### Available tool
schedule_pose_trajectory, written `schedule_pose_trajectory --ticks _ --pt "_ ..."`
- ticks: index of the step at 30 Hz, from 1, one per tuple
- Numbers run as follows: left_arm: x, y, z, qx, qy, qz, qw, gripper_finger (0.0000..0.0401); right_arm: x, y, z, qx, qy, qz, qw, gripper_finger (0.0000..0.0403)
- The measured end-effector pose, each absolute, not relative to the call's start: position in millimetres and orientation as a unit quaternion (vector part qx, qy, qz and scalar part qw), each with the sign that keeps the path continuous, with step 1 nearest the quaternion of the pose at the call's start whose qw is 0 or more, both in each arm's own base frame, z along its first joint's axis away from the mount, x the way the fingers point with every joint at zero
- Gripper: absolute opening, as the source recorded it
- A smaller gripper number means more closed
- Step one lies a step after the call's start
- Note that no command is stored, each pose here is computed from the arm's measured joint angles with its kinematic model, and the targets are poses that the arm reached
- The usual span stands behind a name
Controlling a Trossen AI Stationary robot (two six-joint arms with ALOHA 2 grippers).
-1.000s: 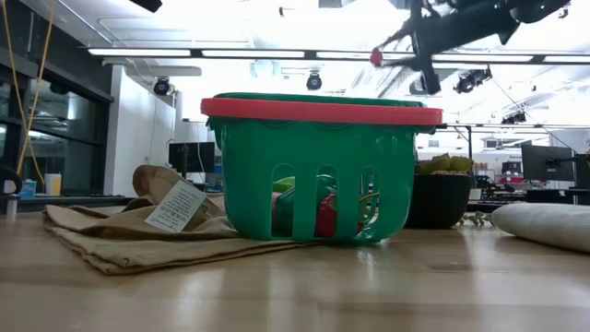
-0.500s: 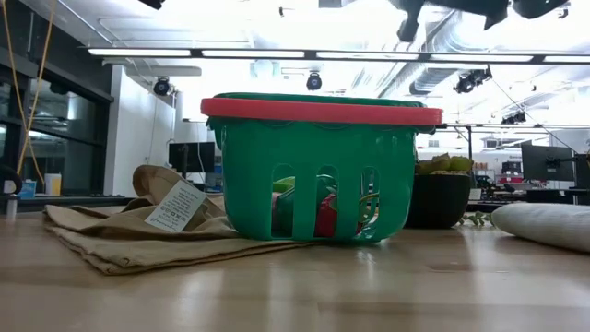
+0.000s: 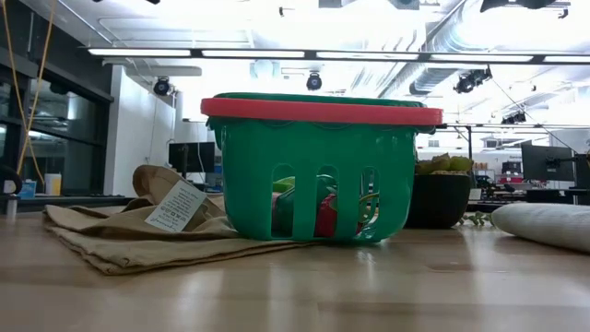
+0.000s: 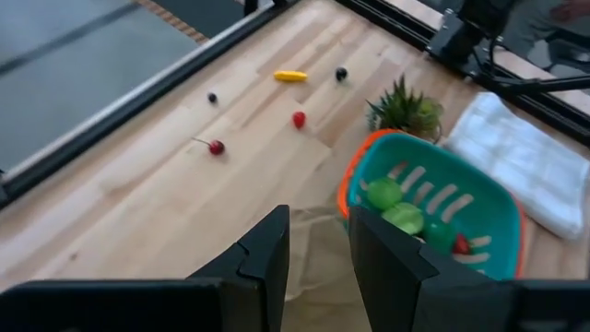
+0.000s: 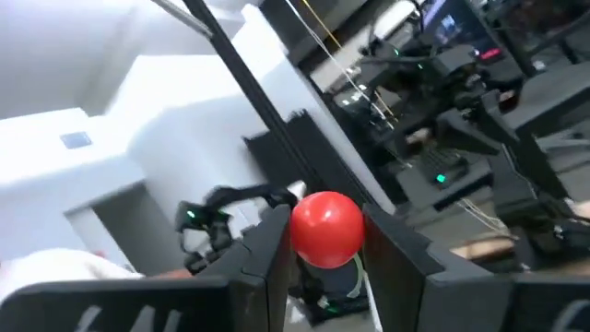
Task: Pick and placing Produce into tupperware
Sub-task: Put the right red cherry into the green basket
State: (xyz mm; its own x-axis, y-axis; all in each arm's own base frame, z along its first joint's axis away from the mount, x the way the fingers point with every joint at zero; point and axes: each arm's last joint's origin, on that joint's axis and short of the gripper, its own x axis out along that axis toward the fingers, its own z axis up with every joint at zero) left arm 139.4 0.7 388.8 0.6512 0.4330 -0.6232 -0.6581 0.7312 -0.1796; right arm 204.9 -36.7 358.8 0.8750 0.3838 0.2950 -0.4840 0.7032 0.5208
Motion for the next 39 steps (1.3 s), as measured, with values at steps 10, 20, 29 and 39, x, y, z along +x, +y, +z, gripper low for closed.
schedule_pose_trajectory --ticks 10,20,29,39 --pt "139.5 -0.3 388.4 -0.212 0.289 0.294 0.886 0.0101 217.1 -20.1 392.9 0.218 0.029 0.139 0.966 0.0099" --pt "138.4 -1.1 386.7 -0.214 0.306 0.282 0.884 0.0101 258.1 -10.0 403.0 0.180 0.182 0.073 0.964 0.0099" --pt "132.4 -4.1 380.2 -0.222 0.371 0.239 0.869 0.0101 313.4 -3.7 392.0 0.166 0.294 0.042 0.940 0.0099" --pt "130.4 -6.1 378.1 -0.188 0.409 0.189 0.873 0.0101 361.0 16.5 356.4 0.162 0.404 0.022 0.900 0.0099"
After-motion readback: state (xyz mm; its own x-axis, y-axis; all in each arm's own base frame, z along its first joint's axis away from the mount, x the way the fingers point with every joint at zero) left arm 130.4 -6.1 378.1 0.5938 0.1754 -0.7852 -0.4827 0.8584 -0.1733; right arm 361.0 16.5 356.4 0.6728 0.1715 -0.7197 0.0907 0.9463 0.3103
